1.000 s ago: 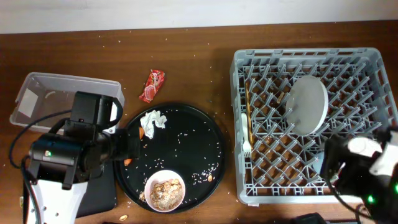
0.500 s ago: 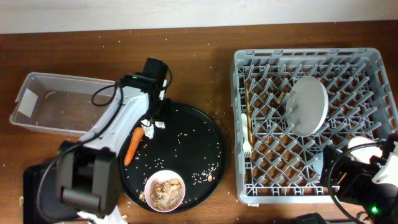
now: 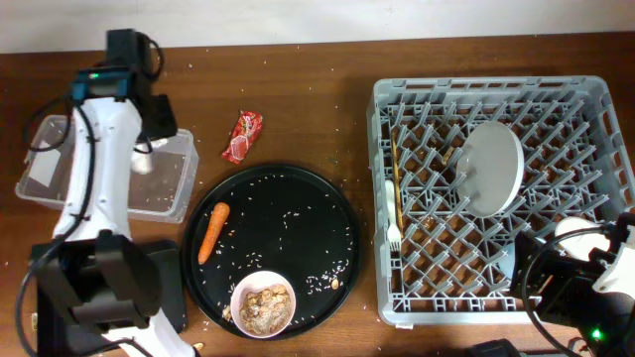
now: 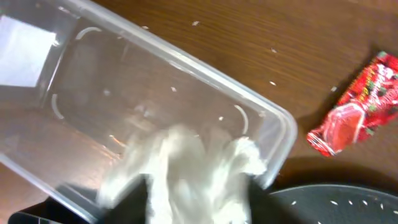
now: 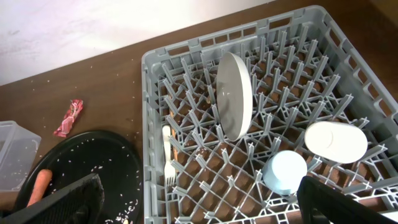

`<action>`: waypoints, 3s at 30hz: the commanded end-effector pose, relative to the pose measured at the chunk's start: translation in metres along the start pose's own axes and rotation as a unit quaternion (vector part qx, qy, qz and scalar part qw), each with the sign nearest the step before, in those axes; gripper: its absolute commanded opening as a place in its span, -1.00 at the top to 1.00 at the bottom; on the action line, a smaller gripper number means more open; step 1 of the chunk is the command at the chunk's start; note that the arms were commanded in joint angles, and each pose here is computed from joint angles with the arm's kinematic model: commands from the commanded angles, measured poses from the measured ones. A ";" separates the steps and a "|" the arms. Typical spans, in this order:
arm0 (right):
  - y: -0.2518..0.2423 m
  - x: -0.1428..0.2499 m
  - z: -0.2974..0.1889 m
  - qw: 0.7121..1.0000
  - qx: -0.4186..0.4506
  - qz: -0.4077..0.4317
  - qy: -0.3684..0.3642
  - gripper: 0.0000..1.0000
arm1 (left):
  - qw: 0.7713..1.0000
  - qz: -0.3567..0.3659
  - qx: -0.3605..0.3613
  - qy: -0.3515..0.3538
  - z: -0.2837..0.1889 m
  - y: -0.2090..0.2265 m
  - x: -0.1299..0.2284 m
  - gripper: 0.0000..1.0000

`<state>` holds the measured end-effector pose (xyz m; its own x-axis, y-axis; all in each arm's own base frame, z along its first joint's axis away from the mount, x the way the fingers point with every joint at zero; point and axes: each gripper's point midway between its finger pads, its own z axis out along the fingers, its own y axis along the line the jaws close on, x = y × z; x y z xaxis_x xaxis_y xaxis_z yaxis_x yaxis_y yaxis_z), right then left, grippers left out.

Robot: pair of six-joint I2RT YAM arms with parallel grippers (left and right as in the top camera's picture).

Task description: Sort waste into correct bins and load items into the dishwasher rack

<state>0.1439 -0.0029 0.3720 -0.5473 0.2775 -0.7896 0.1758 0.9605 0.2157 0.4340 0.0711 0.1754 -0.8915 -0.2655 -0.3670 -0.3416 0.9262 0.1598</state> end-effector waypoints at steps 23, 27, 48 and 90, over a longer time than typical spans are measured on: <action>0.001 0.000 -0.001 1.000 -0.004 0.001 -0.002 -0.97 | 0.943 0.308 0.125 0.017 0.133 -0.215 0.052 1.00; 0.001 0.000 -0.001 1.000 -0.004 0.001 -0.002 -0.97 | 0.951 0.274 0.133 -0.050 0.035 -0.200 0.015 0.99; 0.001 0.000 -0.001 1.000 -0.004 0.001 -0.002 -0.97 | 0.969 0.201 0.035 0.141 0.001 -0.094 0.193 -0.47; 0.001 0.000 -0.001 1.000 -0.004 0.001 -0.002 -0.97 | 0.934 0.254 0.227 0.108 -0.063 -0.122 0.320 0.19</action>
<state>0.1438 -0.0024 0.3718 -0.5486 0.2775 -0.7887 0.1733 0.9606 0.2174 0.2027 -0.1052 0.1220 -0.9755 0.0767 -0.2064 0.1135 0.9784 -0.1727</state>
